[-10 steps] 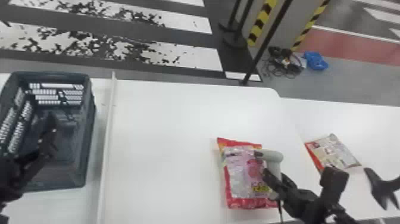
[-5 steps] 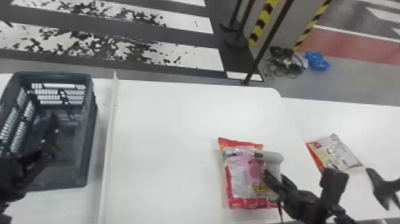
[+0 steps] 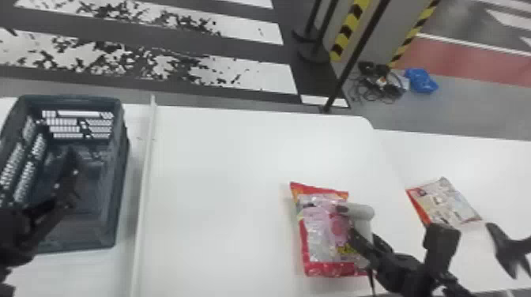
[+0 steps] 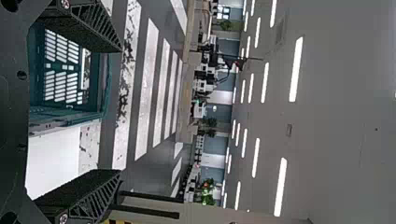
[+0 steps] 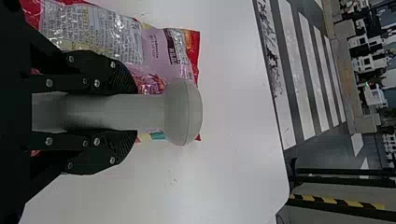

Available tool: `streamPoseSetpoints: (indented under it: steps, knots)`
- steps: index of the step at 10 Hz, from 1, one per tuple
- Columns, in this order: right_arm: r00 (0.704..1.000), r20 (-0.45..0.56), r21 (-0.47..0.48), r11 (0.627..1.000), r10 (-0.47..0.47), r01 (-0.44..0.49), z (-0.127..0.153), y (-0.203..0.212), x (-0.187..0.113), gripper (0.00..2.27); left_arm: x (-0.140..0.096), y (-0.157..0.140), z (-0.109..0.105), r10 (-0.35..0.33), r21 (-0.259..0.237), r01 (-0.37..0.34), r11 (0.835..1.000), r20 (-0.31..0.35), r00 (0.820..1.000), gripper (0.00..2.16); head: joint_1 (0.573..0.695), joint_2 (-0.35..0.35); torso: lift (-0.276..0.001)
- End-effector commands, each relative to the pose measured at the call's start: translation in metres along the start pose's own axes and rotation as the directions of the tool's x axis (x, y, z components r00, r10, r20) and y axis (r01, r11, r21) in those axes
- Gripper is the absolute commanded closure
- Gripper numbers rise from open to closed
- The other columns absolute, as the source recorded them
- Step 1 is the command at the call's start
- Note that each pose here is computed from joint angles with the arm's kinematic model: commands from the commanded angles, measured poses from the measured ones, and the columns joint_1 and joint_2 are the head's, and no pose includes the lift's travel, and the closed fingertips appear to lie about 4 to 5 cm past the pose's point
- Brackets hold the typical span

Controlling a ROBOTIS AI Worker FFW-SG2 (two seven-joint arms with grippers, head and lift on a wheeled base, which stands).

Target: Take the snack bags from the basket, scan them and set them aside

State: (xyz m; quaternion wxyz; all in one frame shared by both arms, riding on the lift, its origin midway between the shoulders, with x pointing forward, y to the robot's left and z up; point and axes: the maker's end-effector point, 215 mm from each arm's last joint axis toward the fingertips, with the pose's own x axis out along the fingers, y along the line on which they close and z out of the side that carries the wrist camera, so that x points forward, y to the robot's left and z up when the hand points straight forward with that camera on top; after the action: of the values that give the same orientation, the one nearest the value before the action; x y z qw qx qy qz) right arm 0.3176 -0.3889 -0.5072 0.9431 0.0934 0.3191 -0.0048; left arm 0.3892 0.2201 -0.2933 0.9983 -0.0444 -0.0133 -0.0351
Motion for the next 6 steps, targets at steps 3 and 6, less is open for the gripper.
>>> streamPoseSetpoints:
  steps: [3,6]
  knots:
    - [0.997,0.065,0.011,0.999,-0.033,0.032,0.034,-0.022,-0.006,2.13,-0.002,-0.001,0.002,-0.001,-0.001,0.001,1.0,0.001,1.0,0.07,0.695,-0.28,-0.075]
    - [0.989,0.072,0.014,0.992,-0.126,0.126,0.054,-0.088,0.009,2.12,-0.002,-0.003,0.002,-0.007,-0.002,0.007,1.0,0.002,1.0,0.07,0.695,-0.336,-0.075]
